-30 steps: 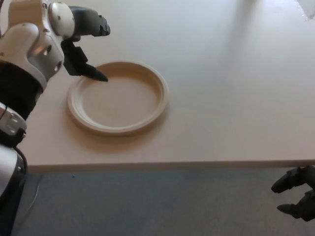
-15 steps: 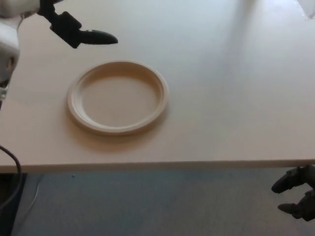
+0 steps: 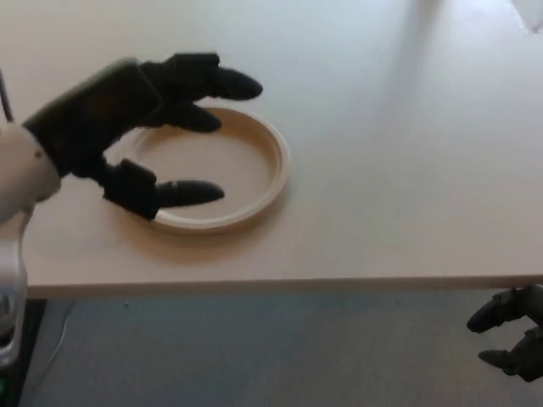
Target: A person passes a plate to the robot and the robot grabs it with its left hand and places it at the centre of the table infront of it
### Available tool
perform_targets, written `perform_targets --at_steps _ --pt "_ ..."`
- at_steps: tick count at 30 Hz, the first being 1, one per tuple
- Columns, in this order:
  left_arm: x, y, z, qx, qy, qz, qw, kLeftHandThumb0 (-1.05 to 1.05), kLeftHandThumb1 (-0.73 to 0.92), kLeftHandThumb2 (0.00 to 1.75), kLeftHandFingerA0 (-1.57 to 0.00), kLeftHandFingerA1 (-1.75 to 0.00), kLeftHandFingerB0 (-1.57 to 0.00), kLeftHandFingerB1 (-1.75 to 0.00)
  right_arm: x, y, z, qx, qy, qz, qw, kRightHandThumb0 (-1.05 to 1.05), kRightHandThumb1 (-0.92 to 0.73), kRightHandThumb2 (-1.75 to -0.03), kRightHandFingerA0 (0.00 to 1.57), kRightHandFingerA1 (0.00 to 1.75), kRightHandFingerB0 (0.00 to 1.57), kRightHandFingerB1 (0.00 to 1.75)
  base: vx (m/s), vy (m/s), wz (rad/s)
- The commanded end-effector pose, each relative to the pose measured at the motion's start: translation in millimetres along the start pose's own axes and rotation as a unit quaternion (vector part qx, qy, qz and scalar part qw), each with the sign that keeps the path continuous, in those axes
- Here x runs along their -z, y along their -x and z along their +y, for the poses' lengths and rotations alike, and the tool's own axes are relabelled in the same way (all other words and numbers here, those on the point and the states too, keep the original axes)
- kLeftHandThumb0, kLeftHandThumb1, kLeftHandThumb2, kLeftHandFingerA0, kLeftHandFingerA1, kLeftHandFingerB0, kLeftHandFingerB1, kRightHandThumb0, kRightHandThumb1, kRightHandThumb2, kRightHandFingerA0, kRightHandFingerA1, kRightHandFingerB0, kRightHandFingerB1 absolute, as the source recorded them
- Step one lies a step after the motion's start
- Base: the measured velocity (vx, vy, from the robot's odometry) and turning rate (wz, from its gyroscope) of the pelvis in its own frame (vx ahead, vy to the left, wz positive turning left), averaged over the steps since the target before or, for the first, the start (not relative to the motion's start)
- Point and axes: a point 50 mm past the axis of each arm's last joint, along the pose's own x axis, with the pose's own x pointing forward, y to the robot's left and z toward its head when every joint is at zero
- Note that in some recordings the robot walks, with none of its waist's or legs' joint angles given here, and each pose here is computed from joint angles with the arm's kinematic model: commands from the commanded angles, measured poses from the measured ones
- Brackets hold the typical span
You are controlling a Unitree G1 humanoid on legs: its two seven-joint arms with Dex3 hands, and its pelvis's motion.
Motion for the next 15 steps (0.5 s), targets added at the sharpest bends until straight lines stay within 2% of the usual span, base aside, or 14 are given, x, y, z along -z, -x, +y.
perform_targets --at_steps 1,2,5,6,8,9,15 --pt "-42 144 -39 -0.148 0.115 -0.169 0.968 -0.50 0.47 0.73 -0.50 -0.52 -0.40 -0.45 16 4 1 0.032 -0.024 0.011 0.999 -0.47 -0.39 -0.86 0.72 0.77 0.47 0.63 0.00 0.000 0.00" --pt "-27 145 -46 -0.132 0.141 -0.130 0.972 -0.45 0.56 0.57 -0.63 -0.45 -0.49 -0.37 19 4 4 0.033 -0.029 0.012 0.999 -0.45 -0.38 -0.86 0.73 0.78 0.47 0.63 0.00 0.000 0.00" --pt "-5 144 -54 -0.113 0.161 -0.092 0.976 -0.49 0.58 0.58 -0.66 -0.46 -0.50 -0.38 25 5 9 0.034 -0.034 0.014 0.999 -0.42 -0.38 -0.87 0.74 0.79 0.46 0.63 0.00 0.000 0.00" --pt "-1 144 -57 -0.112 0.167 -0.083 0.976 -0.53 0.55 0.59 -0.68 -0.47 -0.50 -0.39 26 5 10 0.034 -0.034 0.016 0.999 -0.43 -0.56 -0.55 0.74 0.69 0.55 0.54 0.00 0.000 0.00" --pt "17 145 -67 -0.102 0.189 -0.041 0.976 -0.53 0.56 0.60 -0.69 -0.48 -0.50 -0.41 33 6 17 0.031 -0.037 0.022 0.999 -0.43 -0.57 -0.56 0.75 0.69 0.54 0.53 0.00 0.000 0.03" --pt "39 145 -80 -0.090 0.203 0.013 0.975 -0.55 0.50 0.80 -0.65 -0.56 -0.48 -0.50 40 8 26 0.028 -0.040 0.028 0.998 -0.44 -0.58 -0.56 0.77 0.69 0.54 0.53 0.00 0.000 0.00" --pt "89 145 -111 -0.064 0.218 0.130 0.965 -0.54 0.50 0.79 -0.67 -0.57 -0.51 -0.52 59 13 46 0.022 -0.047 0.039 0.998 -0.46 -0.61 -0.58 0.74 0.70 0.51 0.53 0.00 0.000 0.00"
